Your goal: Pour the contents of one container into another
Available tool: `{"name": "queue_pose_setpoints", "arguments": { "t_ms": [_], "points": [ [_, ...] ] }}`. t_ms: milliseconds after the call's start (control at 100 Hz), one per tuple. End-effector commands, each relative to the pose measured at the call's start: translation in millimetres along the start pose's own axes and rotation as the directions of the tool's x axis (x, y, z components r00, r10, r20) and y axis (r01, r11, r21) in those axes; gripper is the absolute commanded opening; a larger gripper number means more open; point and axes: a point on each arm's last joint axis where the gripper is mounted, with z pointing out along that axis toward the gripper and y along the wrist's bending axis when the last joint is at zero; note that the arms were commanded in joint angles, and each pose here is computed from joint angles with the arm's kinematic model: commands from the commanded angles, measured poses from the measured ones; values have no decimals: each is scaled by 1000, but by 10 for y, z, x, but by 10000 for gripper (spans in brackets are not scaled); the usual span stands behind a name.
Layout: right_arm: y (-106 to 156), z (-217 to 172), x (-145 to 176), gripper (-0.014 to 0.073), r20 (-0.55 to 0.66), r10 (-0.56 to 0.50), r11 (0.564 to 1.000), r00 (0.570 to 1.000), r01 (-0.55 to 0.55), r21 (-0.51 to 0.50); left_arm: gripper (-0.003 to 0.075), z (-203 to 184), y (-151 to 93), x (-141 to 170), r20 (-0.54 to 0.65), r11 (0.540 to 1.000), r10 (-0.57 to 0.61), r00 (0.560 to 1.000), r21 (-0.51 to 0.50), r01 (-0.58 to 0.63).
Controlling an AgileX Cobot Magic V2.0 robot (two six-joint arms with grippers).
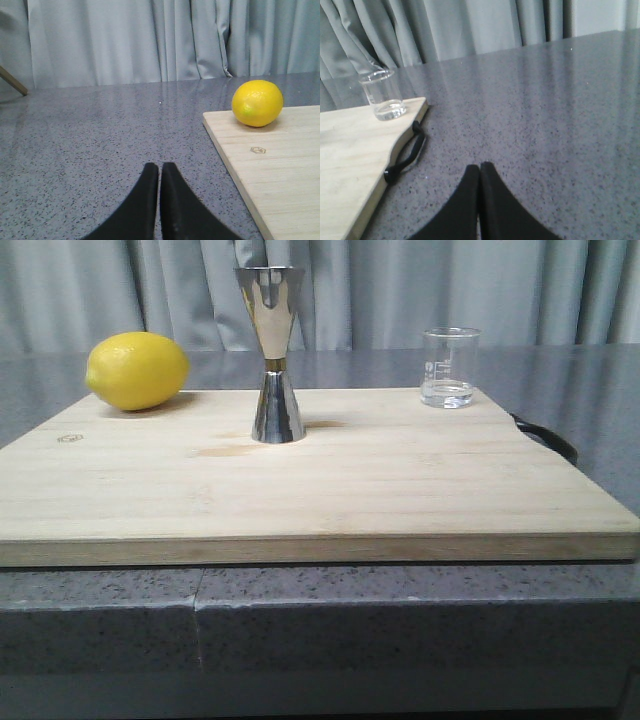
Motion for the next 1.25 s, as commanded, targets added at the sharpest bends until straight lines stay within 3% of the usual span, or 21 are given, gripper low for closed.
{"name": "queue_pose_setpoints", "arguments": {
  "t_ms": [0,320,590,1240],
  "points": [
    [-18,-10,-24,-75,89,0,1000,996,-1,12,-19,-9,7,32,71,1000,-13,997,-9,13],
    [-19,-11,-33,-75,99,0,1000,995,-1,13,-19,-9,7,32,71,1000,-13,997,-9,13],
    [-15,-12,-42,-75,108,-69,998,992,67,16,-19,-9,7,32,71,1000,-13,997,-9,13],
    [-15,-12,-40,-75,106,-69,998,992,67,17,-19,-9,7,32,71,1000,-13,997,-9,13]
  ]
}}
